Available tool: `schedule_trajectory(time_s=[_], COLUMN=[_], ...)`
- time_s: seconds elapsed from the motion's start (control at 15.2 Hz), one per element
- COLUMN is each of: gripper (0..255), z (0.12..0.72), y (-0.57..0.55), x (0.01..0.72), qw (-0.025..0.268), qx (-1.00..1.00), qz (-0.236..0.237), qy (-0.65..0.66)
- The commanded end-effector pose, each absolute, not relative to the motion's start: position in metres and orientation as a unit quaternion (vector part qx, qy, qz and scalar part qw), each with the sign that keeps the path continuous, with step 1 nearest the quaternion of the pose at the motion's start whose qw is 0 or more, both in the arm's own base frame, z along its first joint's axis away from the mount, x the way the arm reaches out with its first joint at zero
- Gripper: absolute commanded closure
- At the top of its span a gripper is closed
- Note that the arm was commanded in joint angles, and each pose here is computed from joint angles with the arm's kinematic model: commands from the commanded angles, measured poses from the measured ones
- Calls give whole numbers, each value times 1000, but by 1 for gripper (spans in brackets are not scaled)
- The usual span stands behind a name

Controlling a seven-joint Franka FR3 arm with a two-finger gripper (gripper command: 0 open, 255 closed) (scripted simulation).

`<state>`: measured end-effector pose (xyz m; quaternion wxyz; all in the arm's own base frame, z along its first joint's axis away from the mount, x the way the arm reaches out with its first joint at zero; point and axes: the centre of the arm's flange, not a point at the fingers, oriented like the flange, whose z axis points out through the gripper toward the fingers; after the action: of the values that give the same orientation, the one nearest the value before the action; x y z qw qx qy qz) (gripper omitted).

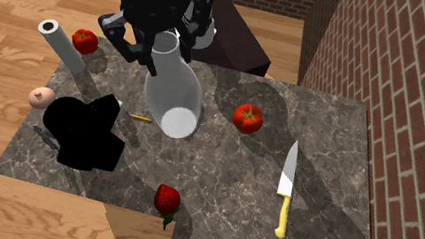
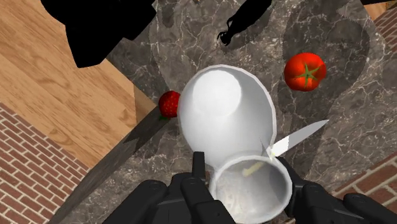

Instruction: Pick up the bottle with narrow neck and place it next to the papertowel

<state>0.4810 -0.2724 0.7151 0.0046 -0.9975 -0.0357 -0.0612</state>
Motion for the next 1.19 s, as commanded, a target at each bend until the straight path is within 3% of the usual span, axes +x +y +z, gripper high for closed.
schedule_trajectory(time_s=[0.0,1.12], gripper=[255,255], z=[718,736], y=[-281,-375], x=[459,255], qw=[5,5], qx=[-997,-997], qz=[-61,-61], qy=[-36,-36])
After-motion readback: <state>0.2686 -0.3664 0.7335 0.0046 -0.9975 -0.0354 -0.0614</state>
